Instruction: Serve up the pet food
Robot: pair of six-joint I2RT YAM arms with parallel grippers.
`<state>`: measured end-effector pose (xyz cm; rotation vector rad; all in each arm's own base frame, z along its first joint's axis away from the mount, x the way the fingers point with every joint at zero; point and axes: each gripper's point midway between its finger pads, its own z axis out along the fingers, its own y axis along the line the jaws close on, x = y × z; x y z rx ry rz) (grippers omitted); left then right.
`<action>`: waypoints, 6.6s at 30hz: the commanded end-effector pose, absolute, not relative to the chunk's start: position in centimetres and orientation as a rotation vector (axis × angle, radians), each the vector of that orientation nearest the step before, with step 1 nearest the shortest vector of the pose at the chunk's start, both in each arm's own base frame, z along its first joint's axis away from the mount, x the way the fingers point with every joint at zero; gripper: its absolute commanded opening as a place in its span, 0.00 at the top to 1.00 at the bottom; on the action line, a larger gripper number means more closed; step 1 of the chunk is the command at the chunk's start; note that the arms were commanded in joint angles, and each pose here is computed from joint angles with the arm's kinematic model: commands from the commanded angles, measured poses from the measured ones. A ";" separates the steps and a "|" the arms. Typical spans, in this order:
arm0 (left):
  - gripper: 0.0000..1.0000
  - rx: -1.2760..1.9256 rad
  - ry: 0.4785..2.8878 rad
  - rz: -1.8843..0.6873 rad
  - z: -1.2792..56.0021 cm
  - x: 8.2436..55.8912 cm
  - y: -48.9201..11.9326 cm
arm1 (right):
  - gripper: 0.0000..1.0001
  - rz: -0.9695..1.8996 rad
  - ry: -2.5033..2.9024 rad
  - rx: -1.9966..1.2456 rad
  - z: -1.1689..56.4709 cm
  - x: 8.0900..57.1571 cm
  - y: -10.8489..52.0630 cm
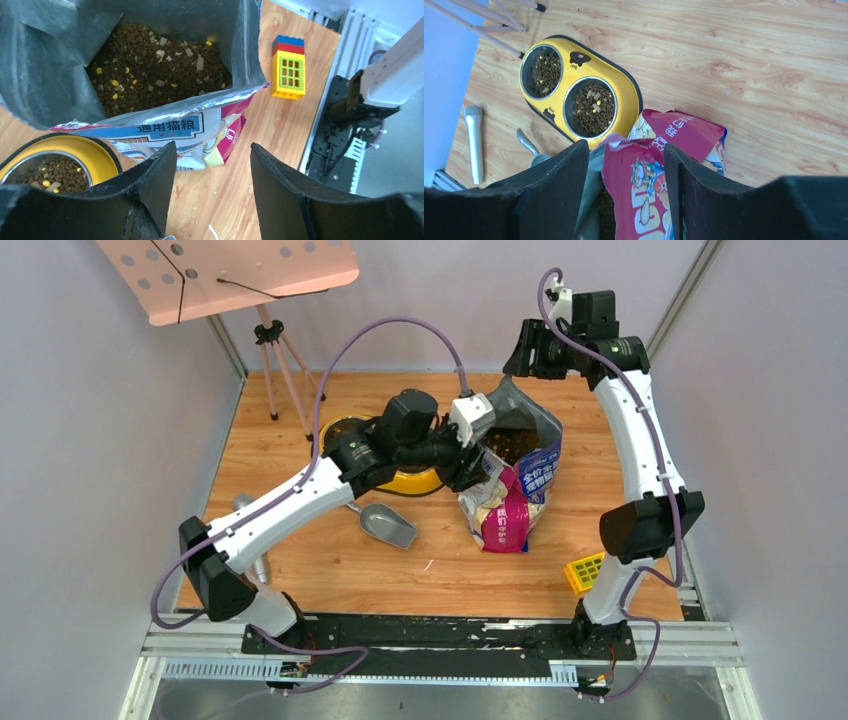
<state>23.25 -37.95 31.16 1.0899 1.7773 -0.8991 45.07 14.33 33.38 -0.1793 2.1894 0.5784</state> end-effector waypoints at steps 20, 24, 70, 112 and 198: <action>0.80 0.973 1.694 -0.449 32.0 26.5 -41.3 | 1.00 0.408 2.127 0.398 34.8 48.2 3.9; 0.95 0.980 1.663 -0.434 32.4 26.7 -41.0 | 1.00 0.386 2.126 0.483 34.4 47.2 1.0; 0.11 1.149 1.580 -0.419 34.2 21.1 -44.8 | 0.42 0.529 2.187 -0.019 33.8 45.2 11.3; 0.29 1.157 1.489 -0.624 34.6 24.0 -34.9 | 0.67 0.479 2.130 0.220 37.0 39.1 3.8; 1.00 1.508 1.484 -0.603 33.4 25.8 -28.2 | 0.97 0.479 1.640 -1.537 29.6 32.4 7.5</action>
